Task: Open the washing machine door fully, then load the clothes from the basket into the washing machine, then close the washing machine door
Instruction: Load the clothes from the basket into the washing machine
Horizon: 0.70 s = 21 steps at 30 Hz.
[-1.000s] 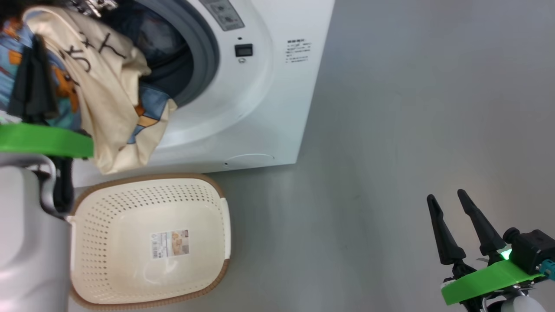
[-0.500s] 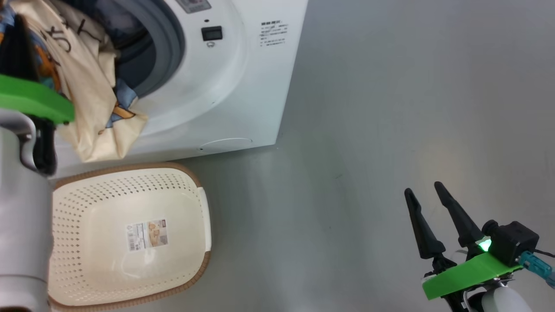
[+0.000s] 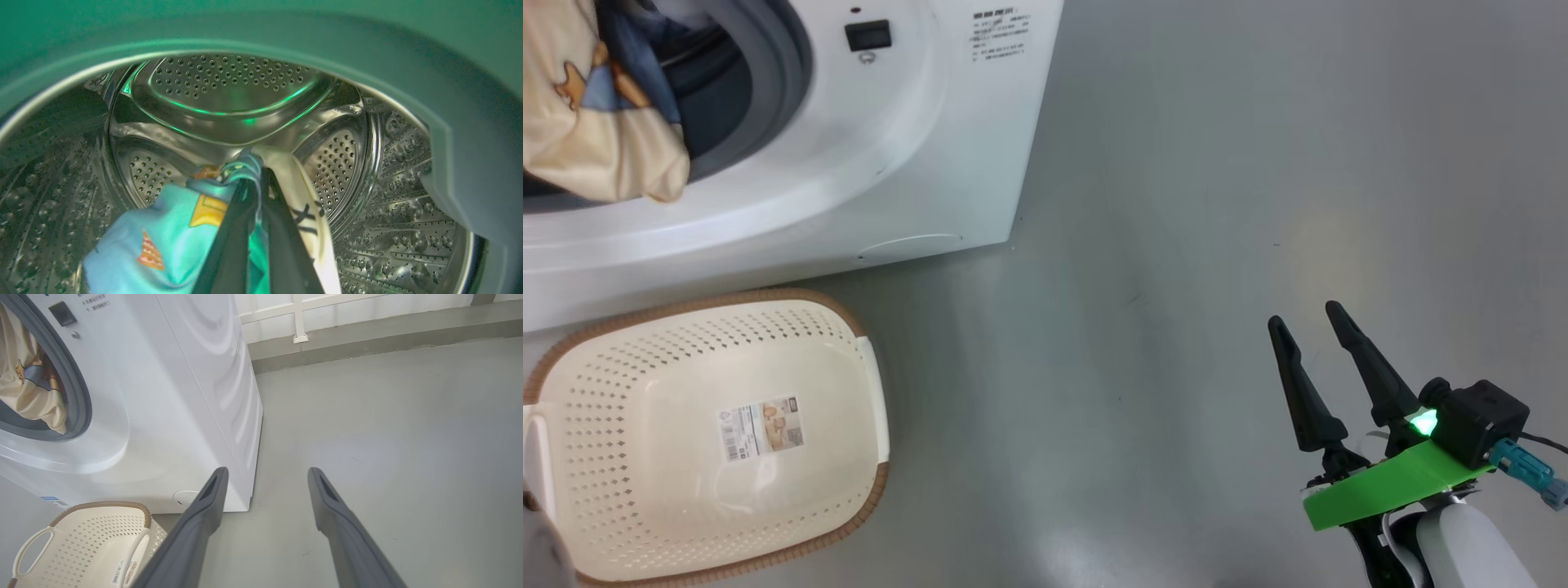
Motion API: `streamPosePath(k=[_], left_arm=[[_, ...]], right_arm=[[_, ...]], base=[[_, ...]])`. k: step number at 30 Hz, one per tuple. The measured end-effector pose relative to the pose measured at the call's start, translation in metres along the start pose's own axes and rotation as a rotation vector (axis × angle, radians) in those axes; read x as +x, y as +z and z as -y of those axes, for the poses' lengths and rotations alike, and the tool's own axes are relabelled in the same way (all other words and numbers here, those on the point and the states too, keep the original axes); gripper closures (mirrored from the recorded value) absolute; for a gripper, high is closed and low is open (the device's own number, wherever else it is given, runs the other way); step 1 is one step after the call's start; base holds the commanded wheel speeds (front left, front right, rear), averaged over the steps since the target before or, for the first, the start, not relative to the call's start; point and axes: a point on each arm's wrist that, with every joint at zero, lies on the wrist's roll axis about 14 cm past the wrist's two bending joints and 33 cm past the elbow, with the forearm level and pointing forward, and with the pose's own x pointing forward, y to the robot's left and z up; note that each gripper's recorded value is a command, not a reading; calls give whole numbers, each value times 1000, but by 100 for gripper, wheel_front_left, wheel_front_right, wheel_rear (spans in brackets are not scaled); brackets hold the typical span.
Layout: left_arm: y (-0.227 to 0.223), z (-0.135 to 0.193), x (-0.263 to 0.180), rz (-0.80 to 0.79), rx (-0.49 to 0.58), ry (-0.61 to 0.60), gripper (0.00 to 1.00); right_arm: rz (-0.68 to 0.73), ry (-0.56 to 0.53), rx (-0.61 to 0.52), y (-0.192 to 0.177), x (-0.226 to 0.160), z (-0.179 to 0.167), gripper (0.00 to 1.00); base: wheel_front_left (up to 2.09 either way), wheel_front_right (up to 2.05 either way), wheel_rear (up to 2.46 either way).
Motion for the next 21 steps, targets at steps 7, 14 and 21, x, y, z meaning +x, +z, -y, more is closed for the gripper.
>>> streamPosePath(k=[7, 14, 21], left_arm=[[-33, 0, -10, -65, -7, 26, 0], [-48, -7, -17, -111, 7, 44, 0], [-67, -8, -28, -164, -12, 58, 0]], right_arm=[[-4, -10, 3, -2, 0, 2, 0], [-8, -7, 4, -4, 2, 1, 0], [-7, -4, 5, -4, 2, 0, 0]], base=[[0, 0, 0], [0, 0, 0], [0, 0, 0]])
